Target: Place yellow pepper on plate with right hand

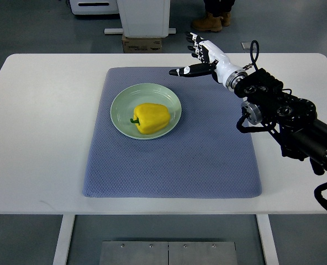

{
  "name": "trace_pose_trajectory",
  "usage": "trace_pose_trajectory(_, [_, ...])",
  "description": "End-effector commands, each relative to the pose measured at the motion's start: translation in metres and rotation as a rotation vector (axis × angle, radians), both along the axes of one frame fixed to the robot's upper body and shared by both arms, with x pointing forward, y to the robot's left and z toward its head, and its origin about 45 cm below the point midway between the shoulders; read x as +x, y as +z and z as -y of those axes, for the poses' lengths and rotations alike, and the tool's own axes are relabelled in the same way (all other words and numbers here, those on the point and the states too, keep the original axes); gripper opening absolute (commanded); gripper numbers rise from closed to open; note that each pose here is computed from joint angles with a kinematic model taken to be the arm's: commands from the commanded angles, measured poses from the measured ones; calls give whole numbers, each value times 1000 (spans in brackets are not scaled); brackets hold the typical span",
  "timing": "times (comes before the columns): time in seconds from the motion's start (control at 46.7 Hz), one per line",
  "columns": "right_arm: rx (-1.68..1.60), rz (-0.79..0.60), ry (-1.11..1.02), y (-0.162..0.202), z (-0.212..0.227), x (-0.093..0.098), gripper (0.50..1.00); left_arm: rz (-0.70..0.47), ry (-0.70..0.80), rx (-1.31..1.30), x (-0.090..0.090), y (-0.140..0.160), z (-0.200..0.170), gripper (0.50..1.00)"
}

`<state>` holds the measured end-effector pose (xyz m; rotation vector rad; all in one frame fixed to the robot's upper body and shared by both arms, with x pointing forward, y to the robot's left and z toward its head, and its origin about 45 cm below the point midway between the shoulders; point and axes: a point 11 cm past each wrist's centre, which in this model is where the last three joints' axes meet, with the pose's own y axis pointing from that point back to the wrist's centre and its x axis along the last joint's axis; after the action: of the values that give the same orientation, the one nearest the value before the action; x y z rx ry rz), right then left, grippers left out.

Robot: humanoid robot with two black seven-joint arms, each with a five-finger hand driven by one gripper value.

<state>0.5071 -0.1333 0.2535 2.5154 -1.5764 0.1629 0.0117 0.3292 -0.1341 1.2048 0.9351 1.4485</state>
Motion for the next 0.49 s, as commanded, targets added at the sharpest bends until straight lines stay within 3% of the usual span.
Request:
trace_pose_trajectory(0.0, [103,-13,-66,4,15,4,1000,0,0,-1,0,0,0,1000])
trace_pose_trajectory(0.471, [359,-25,-260,9,74,12,1000,0,0,-1,0,0,0,1000])
